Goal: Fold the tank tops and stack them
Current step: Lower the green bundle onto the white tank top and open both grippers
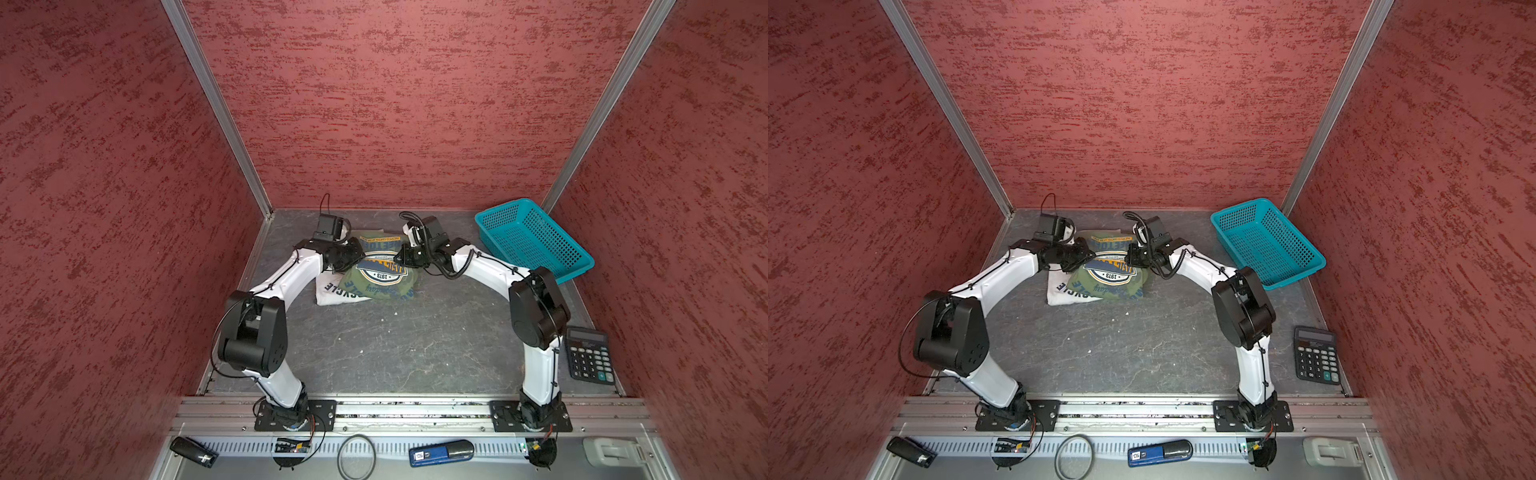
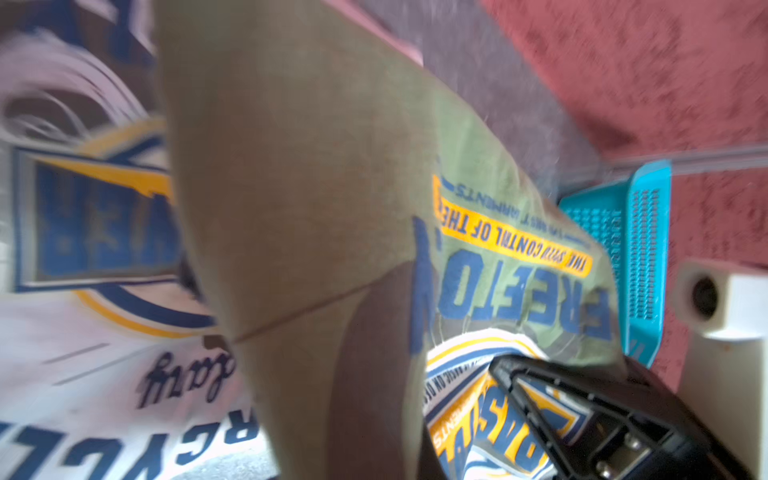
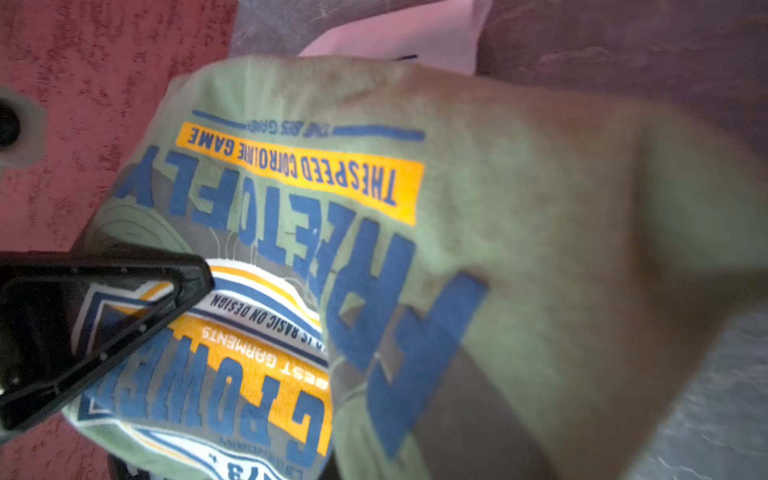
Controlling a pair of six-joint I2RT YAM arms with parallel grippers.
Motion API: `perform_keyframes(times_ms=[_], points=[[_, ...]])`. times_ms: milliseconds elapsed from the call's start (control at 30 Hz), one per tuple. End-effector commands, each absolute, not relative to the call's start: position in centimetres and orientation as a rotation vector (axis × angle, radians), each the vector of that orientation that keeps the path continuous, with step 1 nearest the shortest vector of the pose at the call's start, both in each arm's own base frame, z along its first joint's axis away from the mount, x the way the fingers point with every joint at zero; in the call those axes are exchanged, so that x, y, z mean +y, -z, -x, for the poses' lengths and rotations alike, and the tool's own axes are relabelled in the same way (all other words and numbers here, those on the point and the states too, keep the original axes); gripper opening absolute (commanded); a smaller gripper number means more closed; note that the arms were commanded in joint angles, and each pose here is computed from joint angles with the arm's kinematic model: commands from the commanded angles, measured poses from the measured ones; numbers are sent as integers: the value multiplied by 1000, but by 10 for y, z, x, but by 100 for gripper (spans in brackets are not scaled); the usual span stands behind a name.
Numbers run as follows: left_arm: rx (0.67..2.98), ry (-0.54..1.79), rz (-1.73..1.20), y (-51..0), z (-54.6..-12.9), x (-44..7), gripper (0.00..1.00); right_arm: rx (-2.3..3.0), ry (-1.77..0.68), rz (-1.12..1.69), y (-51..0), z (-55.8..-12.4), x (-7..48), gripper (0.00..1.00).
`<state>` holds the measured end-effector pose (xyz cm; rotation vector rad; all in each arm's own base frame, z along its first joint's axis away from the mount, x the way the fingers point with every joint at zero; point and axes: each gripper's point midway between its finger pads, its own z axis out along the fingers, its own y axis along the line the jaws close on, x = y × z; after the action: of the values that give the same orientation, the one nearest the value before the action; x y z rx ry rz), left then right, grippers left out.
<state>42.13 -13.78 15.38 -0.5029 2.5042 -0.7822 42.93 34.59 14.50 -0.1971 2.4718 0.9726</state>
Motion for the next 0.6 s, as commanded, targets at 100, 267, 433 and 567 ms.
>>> perform_keyframes(times_ms=[100, 267, 433, 567], points=[[2420, 691, 666, -163, -425, -77, 0, 2342, -1057, 272, -169, -467, 370, 10], [2396, 660, 759, -152, -428, -46, 0, 2367, -1123, 297, -145, -486, 394, 11], [2376, 642, 905, -113, -428, -16, 9, 2404, -1116, 278, -115, -510, 409, 16], [2426, 596, 976, -81, -433, -1, 49, 2475, -953, 206, -89, -534, 401, 58]])
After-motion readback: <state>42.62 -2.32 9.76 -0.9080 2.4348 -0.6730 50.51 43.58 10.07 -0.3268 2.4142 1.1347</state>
